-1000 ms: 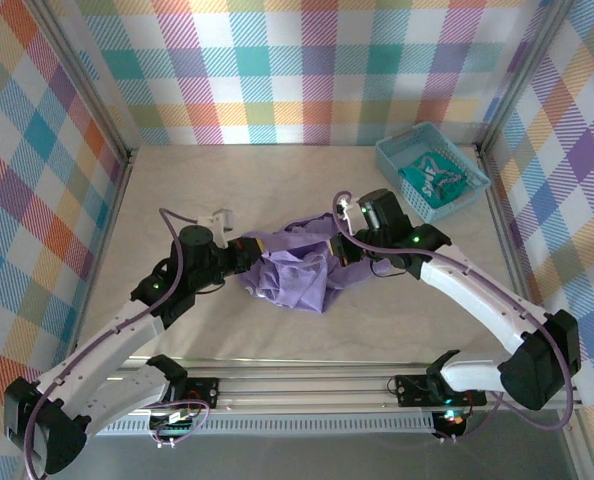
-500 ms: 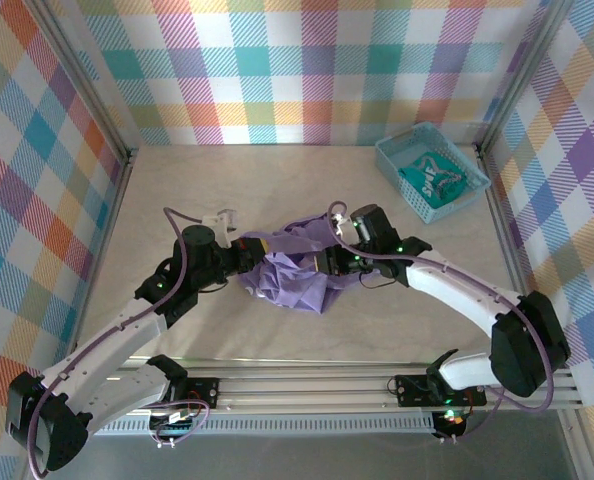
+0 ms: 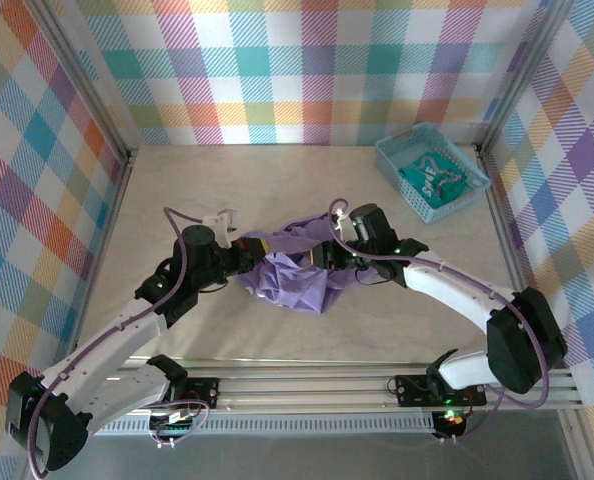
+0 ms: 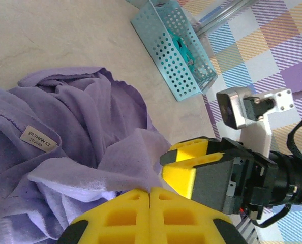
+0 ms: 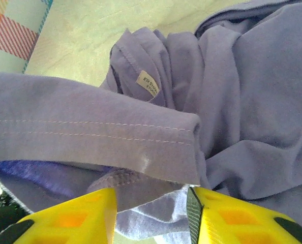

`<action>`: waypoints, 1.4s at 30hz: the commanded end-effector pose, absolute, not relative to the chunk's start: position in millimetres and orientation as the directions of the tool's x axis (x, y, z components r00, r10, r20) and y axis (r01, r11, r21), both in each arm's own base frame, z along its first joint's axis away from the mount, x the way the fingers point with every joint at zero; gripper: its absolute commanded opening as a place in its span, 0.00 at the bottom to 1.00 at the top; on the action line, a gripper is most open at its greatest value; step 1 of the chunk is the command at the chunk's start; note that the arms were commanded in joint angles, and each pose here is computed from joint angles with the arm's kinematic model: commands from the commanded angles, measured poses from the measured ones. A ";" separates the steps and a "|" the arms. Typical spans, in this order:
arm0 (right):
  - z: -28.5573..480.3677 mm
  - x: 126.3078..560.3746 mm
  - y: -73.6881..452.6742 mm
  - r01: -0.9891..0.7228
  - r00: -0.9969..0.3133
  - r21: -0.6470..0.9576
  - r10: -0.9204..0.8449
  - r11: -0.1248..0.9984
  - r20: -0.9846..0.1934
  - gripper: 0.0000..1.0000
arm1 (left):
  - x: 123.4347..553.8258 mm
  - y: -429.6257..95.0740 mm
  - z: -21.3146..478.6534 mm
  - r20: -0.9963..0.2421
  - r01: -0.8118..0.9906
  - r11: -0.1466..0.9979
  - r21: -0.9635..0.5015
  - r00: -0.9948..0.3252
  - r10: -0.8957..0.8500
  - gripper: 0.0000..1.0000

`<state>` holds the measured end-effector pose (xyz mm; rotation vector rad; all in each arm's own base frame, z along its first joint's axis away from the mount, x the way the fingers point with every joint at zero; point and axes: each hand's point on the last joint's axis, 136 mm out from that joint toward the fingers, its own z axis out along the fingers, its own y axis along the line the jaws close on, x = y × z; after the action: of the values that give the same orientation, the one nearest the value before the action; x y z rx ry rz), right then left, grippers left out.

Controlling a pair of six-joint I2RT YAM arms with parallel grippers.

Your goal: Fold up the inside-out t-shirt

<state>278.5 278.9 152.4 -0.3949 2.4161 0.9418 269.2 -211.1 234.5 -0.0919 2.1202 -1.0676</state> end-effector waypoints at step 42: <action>164.6 240.1 266.8 -0.716 -0.619 0.302 -0.372 0.630 -0.691 0.00 | 240.1 -173.0 135.1 -0.430 -0.024 0.756 -0.654 -0.811 -0.397 0.28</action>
<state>246.2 262.8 171.1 -0.8010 2.2649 0.7435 246.5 -174.5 147.8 -0.2968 2.3413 -0.8717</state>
